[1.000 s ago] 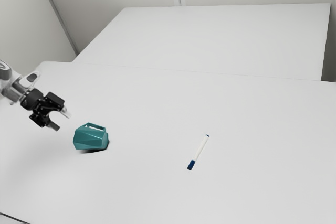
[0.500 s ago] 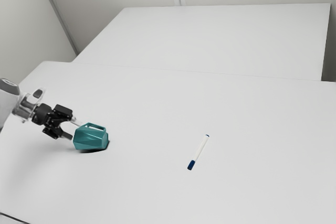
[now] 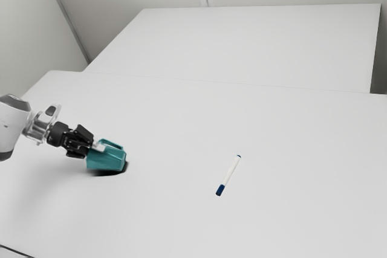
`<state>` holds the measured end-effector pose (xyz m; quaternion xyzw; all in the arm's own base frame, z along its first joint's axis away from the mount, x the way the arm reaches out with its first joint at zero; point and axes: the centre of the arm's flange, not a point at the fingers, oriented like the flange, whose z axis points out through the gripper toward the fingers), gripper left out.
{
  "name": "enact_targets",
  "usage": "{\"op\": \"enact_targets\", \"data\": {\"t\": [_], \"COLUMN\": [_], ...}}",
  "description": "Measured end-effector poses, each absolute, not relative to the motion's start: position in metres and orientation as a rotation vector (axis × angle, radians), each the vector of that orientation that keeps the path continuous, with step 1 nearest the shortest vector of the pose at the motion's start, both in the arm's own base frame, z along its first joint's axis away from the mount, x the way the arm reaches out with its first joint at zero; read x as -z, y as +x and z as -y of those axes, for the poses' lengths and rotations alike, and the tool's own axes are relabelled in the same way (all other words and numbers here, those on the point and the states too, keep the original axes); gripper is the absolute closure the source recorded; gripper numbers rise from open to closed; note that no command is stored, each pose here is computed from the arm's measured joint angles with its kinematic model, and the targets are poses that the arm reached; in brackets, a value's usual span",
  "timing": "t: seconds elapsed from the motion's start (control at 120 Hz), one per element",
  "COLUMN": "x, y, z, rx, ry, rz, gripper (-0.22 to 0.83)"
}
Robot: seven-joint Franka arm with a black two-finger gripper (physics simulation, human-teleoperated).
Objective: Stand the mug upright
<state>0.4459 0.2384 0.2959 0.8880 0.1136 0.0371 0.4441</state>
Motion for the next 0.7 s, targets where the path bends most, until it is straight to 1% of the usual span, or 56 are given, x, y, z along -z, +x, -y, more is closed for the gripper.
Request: {"op": "enact_targets", "data": {"t": [0.075,0.175,0.3,0.458,0.525,0.592,0.7], "x": [-0.298,-0.300,-0.307,-0.330,-0.344,-0.366,-0.406], "y": [0.451,0.454,0.457,0.462,0.467,0.475,0.505], "z": [-0.229,-0.224,-0.219,-0.209,-0.200,-0.185,-0.160], "rx": [-0.091,-0.093,-0.109,-0.149,-0.166,-0.162,-0.113], "ry": [2.201,2.202,2.205,2.220,2.236,2.297,2.472], "rz": [-0.246,-0.219,-0.188,-0.126,-0.080,0.007,0.205], "gripper": [0.62,0.70,0.74,0.76,0.77,0.77,0.78]}}
